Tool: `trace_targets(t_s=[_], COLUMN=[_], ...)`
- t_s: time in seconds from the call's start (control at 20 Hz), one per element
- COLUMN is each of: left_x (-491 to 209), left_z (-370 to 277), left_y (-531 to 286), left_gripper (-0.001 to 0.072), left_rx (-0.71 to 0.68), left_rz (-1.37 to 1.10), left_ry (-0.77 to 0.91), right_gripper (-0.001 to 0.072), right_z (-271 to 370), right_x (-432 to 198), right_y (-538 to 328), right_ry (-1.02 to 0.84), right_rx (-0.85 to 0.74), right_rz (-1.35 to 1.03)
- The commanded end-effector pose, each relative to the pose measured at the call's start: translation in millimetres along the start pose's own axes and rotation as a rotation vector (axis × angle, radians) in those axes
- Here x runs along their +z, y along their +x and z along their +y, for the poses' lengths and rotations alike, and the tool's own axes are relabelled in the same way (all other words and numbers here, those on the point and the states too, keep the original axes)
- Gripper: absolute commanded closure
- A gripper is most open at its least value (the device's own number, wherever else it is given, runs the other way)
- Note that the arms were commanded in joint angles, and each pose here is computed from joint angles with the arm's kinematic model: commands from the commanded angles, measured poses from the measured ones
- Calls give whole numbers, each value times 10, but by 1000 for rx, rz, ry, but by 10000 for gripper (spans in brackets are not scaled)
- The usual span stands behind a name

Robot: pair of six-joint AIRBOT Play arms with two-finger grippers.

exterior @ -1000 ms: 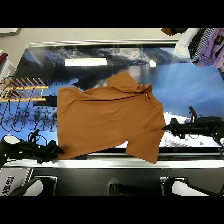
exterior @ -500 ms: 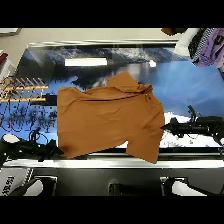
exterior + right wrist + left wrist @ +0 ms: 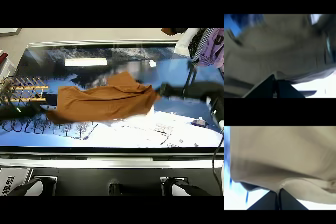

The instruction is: Fold the clothes and pants, and hang the long-sleeved shirts on hangers.

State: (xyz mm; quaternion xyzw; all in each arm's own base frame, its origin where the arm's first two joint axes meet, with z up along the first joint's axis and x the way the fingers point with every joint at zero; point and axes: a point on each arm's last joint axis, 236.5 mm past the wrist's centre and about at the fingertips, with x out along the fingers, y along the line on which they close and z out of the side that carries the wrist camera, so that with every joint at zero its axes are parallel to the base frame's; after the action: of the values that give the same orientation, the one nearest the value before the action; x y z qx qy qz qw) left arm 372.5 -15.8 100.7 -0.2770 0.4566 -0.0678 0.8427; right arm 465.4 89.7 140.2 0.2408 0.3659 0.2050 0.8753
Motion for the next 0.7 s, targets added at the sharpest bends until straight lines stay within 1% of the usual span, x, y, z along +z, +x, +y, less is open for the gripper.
trace_targets(t_s=[0.0,0.05,0.15,0.3,0.4,0.45,0.55,0.65], left_x=[1076,1257,1472,1397,1178,1060,842,716], left_z=[-679,-843,-1171,-1588,-1742,-1744,-1597,-1425], left_y=[-1050,-1410,-2174,-3192,-3659,-3832,-4054,-4076], left_gripper=[699,699,698,698,698,698,698,698], left_rx=[16,28,43,31,32,39,99,176], left_rz=[-368,-463,-651,-883,-984,-1021,-1052,-1026], left_ry=[166,197,241,282,313,296,232,209], right_gripper=[685,685,685,685,685,685,685,685], right_z=[1082,1381,2005,2715,2960,3009,3063,3115], right_x=[1250,1464,1663,1469,1193,1069,865,770], right_y=[-853,-1213,-1996,-3024,-3555,-3732,-3998,-4152], right_ry=[-176,-235,-344,-453,-482,-475,-454,-434], right_rx=[52,69,119,180,182,173,159,170], right_rz=[-341,-427,-584,-741,-812,-828,-851,-875])
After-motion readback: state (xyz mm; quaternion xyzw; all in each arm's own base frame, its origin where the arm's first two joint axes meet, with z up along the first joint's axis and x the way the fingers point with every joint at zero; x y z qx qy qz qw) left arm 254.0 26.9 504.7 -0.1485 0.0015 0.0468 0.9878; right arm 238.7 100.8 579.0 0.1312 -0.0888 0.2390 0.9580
